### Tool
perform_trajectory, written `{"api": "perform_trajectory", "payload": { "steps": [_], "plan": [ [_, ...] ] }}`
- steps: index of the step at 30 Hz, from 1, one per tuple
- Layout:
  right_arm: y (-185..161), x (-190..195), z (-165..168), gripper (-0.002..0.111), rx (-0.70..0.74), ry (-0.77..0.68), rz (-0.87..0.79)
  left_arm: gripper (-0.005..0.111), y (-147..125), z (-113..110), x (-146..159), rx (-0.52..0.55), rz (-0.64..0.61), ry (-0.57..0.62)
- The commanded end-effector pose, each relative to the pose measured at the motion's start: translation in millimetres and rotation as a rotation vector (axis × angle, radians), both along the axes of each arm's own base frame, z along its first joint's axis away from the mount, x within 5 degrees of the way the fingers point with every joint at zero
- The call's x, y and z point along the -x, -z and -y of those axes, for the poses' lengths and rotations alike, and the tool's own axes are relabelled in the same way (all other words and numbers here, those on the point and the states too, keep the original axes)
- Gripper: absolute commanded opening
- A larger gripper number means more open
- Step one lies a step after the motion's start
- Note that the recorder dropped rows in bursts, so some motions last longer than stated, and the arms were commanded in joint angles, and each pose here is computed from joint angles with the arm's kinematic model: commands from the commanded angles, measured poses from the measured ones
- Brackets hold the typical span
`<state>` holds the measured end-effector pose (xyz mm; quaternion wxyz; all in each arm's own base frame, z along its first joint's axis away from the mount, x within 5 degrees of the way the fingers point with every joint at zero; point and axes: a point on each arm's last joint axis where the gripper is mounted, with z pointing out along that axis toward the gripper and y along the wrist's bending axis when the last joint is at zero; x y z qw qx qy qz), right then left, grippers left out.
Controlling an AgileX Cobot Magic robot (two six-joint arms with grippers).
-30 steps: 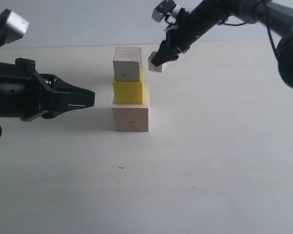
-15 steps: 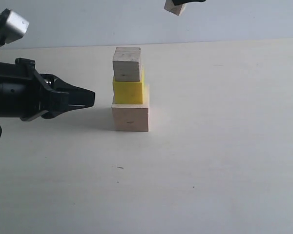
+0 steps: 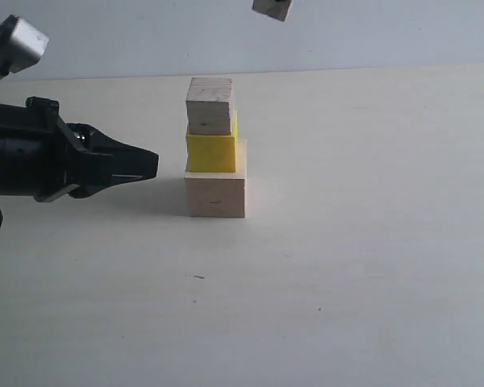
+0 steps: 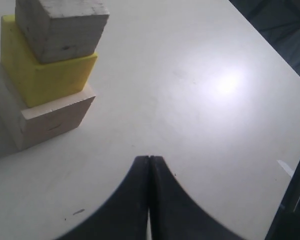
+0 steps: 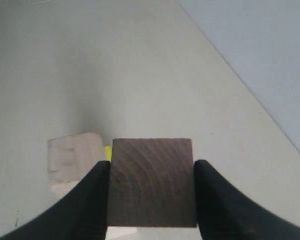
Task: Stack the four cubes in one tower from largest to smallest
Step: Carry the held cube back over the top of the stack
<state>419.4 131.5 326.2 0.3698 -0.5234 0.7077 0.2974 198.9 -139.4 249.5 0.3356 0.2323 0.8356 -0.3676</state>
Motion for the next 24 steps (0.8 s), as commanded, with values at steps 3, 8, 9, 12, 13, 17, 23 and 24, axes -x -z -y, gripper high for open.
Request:
{"api": "perform_trajectory", "payload": {
  "steps": [3, 8, 9, 12, 13, 17, 23, 24],
  "plan": [
    [12, 40, -15, 0.0, -0.011, -0.202, 0.123, 0.0, -2, 2, 4, 0.016, -0.003, 0.022],
    [12, 45, -27, 0.0, -0.019, -0.223, 0.107, 0.0, -2, 2, 4, 0.017, -0.005, 0.026],
    [12, 47, -31, 0.0, -0.02, -0.236, 0.107, 0.0, -2, 2, 4, 0.018, -0.006, 0.027],
    [13, 51, -46, 0.0, -0.006, -0.236, 0.111, 0.0, -2, 2, 4, 0.018, -0.006, 0.027],
    [14, 51, -51, 0.0, 0.012, -0.219, 0.111, 0.0, -2, 2, 4, 0.018, -0.006, 0.027],
    [16, 55, -65, 0.0, 0.112, -0.206, 0.119, 0.0, -2, 2, 4, 0.017, -0.004, 0.028],
    [-4, 54, -72, 0.0, 0.106, -0.184, 0.152, 0.0, -7, 1, 6, 0.016, 0.031, 0.034],
    [-7, 53, -72, 0.0, 0.106, -0.183, 0.158, 0.0, -8, 1, 7, 0.015, 0.042, 0.038]
  ]
}}
